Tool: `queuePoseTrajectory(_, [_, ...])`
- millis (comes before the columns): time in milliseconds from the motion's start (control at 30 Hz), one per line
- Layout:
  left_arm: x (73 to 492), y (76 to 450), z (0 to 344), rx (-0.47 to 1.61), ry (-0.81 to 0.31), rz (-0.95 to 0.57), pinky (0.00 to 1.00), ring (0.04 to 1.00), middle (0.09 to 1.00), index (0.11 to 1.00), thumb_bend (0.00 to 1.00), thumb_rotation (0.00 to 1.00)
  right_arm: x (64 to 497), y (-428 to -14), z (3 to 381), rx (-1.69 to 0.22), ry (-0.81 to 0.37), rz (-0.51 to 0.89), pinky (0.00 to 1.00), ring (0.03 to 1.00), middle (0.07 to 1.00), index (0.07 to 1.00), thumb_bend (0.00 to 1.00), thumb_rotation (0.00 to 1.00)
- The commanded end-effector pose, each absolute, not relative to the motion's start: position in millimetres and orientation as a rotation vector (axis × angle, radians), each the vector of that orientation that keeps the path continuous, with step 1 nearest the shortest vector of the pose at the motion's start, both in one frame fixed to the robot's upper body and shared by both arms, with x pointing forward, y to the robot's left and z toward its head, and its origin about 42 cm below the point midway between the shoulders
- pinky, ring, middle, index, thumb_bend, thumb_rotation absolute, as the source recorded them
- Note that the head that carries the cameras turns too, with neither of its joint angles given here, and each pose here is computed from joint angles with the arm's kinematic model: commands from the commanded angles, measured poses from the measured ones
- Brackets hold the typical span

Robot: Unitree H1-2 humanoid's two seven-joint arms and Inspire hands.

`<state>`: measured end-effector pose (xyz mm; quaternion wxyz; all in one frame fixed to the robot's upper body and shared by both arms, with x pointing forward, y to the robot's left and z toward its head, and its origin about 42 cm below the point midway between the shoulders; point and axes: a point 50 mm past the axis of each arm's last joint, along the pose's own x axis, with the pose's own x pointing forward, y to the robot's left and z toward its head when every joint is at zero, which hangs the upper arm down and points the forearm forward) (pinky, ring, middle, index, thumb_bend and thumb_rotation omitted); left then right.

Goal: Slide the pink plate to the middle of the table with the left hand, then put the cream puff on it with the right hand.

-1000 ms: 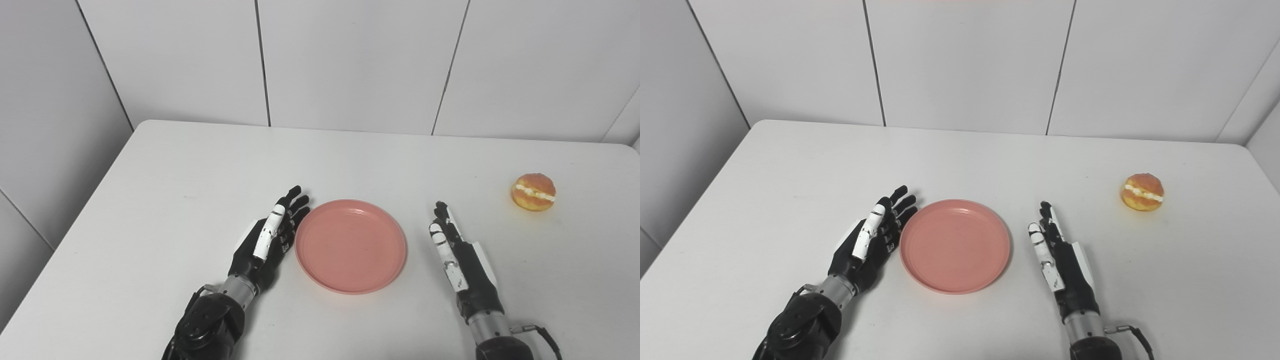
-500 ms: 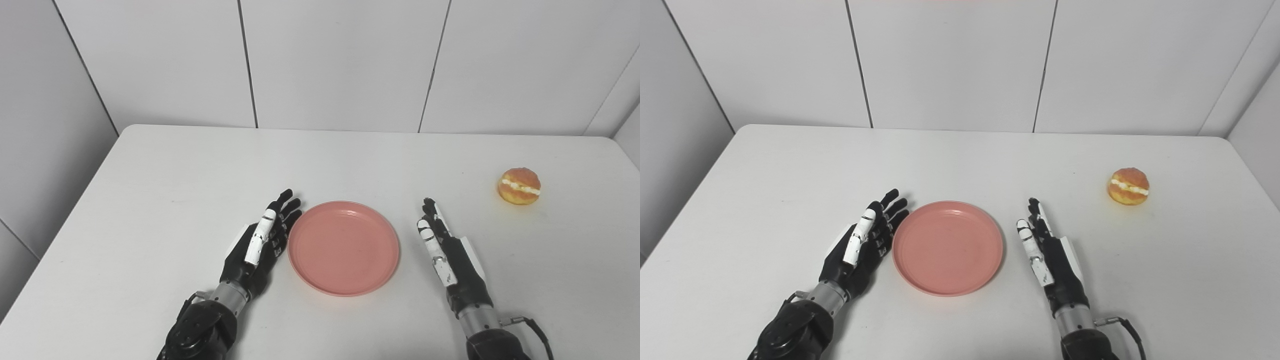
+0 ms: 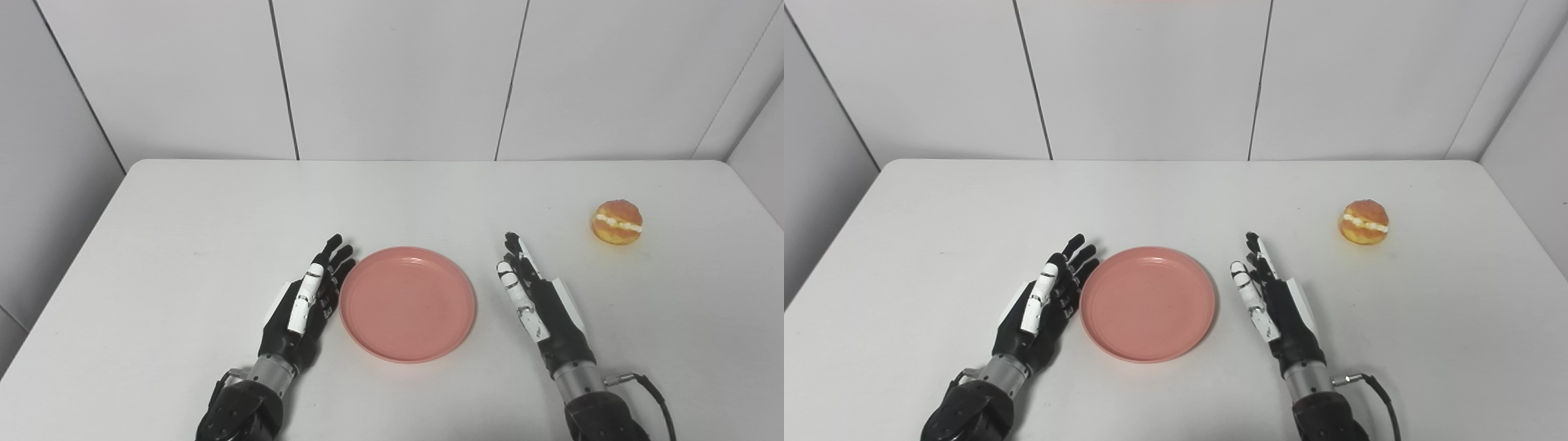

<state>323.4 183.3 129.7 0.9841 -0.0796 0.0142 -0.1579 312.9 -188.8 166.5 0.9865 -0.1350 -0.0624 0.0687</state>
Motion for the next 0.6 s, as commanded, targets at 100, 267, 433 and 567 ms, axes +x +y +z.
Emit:
queuePoseTrajectory(100, [315, 181, 109, -0.153, 0.083, -0.294, 0.97, 0.962, 0.967, 0.958, 0.43, 1.00, 324, -202, 209, -0.337, -0.248, 0.094, 0.96, 0.991, 0.987, 0.985, 0.45, 1.00])
queuePoseTrajectory(267, [314, 183, 104, -0.148, 0.059, -0.272, 0.97, 0.968, 0.971, 0.964, 0.43, 1.00, 330, -221, 231, -0.400, -0.288, 0.050, 0.94, 0.978, 0.981, 0.976, 0.48, 1.00])
queuePoseTrajectory(433, [312, 185, 101, -0.131, 0.044, -0.266, 0.97, 0.971, 0.974, 0.967, 0.44, 1.00, 338, -238, 248, -0.432, -0.320, 0.028, 0.95, 0.969, 0.978, 0.969, 0.51, 0.97])
queuePoseTrajectory(567, [310, 188, 99, -0.132, 0.035, -0.262, 0.98, 0.973, 0.975, 0.972, 0.44, 1.00, 342, -249, 263, -0.494, -0.362, -0.008, 0.90, 0.950, 0.964, 0.957, 0.46, 0.93])
